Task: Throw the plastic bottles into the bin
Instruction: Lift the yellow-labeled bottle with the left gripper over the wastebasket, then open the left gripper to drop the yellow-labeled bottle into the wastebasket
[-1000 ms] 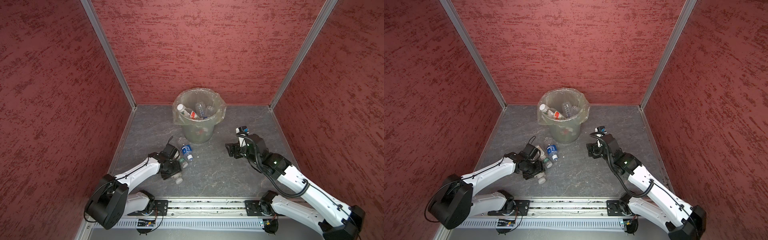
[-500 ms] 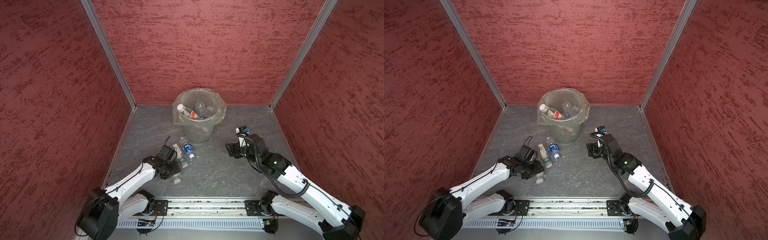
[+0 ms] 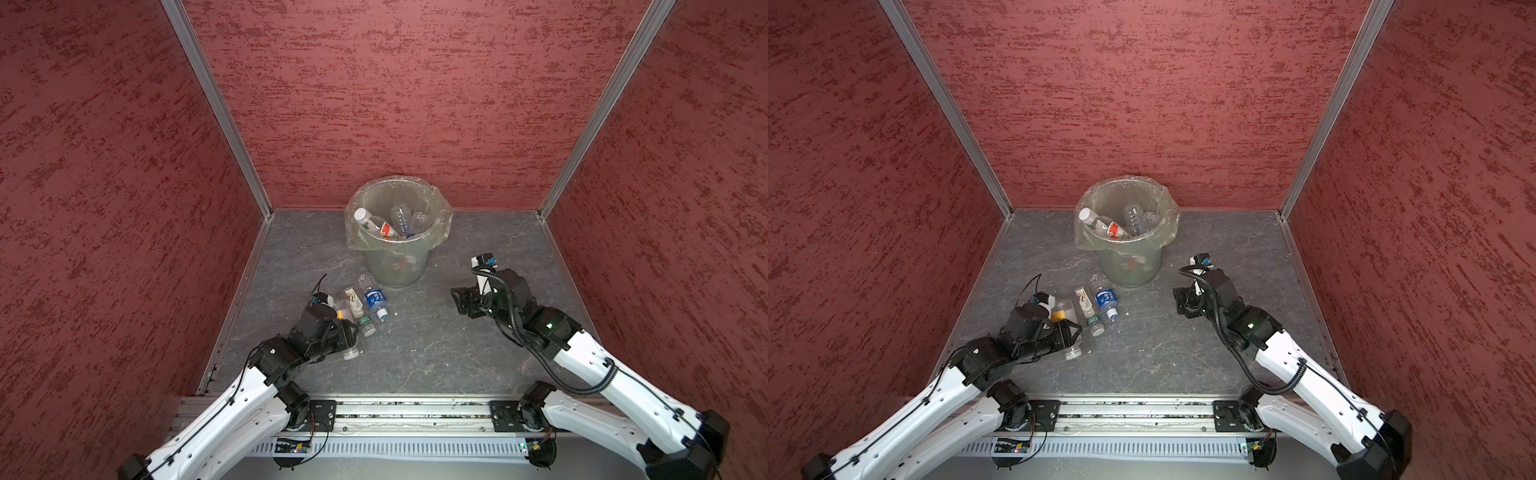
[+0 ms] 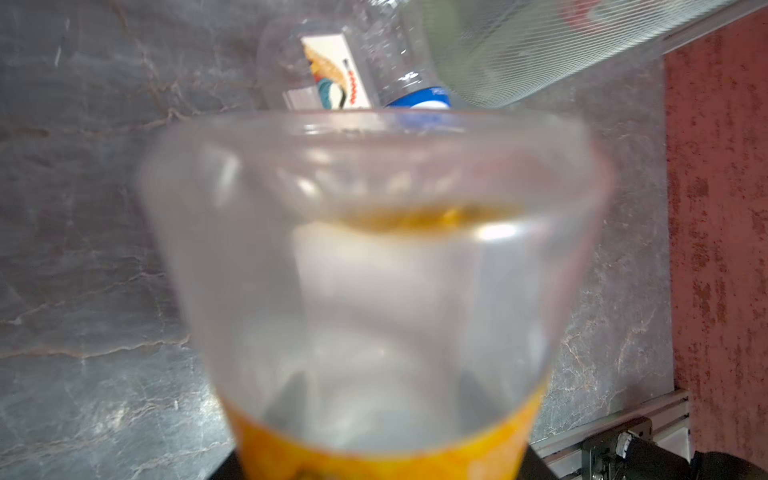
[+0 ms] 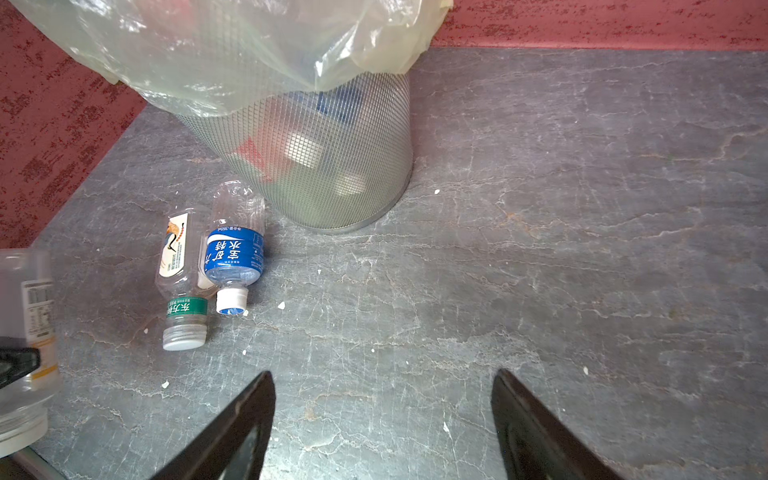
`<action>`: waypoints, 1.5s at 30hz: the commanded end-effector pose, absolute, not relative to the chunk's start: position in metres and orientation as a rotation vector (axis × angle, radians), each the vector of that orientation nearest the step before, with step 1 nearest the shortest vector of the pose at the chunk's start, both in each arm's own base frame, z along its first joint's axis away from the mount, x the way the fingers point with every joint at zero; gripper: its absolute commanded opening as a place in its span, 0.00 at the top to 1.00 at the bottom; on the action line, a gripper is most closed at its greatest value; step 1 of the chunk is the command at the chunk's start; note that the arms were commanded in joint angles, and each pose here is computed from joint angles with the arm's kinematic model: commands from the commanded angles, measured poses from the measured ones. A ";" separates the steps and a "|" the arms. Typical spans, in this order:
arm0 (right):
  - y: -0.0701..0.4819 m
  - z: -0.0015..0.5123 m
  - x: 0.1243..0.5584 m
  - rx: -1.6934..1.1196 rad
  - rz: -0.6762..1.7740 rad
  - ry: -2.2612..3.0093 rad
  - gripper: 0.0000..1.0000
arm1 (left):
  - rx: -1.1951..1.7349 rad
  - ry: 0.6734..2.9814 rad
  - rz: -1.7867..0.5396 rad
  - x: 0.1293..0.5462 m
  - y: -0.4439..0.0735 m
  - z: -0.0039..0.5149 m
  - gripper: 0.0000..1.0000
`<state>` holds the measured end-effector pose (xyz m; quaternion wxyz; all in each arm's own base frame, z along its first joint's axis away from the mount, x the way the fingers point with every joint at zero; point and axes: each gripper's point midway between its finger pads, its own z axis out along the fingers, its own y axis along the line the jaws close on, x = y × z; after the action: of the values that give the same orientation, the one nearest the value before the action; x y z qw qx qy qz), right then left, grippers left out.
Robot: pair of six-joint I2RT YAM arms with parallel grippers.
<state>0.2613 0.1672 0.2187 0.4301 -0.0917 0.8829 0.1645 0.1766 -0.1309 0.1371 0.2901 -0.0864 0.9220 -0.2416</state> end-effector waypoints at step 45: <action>0.165 0.230 0.253 -0.213 0.461 2.167 0.14 | 0.106 1.865 -0.609 0.415 -0.233 0.449 0.01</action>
<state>0.2556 0.1652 0.2306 0.4437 -0.0895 0.8734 0.1798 0.4405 -0.2459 0.3929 0.5049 0.0426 0.8320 -0.2259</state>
